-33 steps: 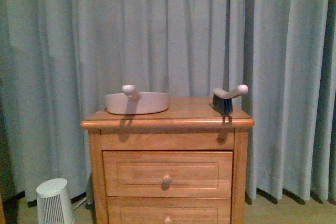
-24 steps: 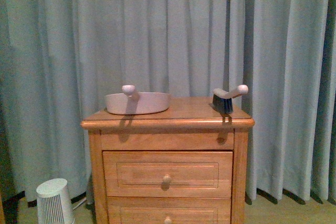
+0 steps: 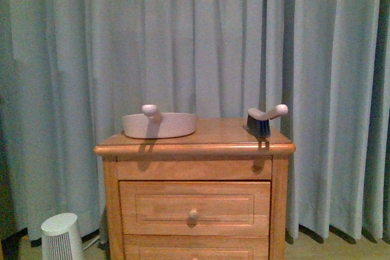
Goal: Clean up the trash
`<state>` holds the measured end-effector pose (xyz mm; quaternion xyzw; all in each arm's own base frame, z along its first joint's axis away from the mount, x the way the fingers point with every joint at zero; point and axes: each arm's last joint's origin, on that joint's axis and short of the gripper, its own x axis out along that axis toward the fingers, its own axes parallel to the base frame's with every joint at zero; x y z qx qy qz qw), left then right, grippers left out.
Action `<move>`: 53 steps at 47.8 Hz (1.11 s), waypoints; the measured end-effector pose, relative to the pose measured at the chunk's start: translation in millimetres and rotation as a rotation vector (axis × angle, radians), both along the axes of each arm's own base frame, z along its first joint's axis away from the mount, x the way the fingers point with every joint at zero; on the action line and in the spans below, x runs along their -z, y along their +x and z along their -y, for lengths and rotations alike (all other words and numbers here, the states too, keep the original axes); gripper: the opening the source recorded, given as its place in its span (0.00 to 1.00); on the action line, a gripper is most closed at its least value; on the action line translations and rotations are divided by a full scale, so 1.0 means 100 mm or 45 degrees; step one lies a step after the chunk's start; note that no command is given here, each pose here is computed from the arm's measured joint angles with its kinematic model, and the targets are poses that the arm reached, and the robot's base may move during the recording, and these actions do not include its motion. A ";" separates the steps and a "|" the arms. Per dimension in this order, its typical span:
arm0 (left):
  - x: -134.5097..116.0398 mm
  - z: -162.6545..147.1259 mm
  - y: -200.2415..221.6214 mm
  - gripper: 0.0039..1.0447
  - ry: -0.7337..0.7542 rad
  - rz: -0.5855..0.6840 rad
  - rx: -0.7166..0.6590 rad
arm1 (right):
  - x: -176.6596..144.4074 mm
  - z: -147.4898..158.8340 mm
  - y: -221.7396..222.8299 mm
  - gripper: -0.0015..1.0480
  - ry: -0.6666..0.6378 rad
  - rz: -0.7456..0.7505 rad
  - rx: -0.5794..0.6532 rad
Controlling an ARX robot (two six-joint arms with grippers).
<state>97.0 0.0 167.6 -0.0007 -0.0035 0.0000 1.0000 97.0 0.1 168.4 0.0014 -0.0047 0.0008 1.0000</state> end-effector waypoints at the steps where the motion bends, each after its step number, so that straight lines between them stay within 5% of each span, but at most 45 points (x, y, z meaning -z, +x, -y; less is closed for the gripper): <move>1: 0.00 0.00 0.00 0.93 0.000 0.000 0.000 | 0.00 0.00 0.00 0.93 0.000 0.000 0.000; 53: 0.00 0.00 0.00 0.93 0.000 0.000 0.001 | 0.00 0.00 0.00 0.93 0.000 0.000 0.000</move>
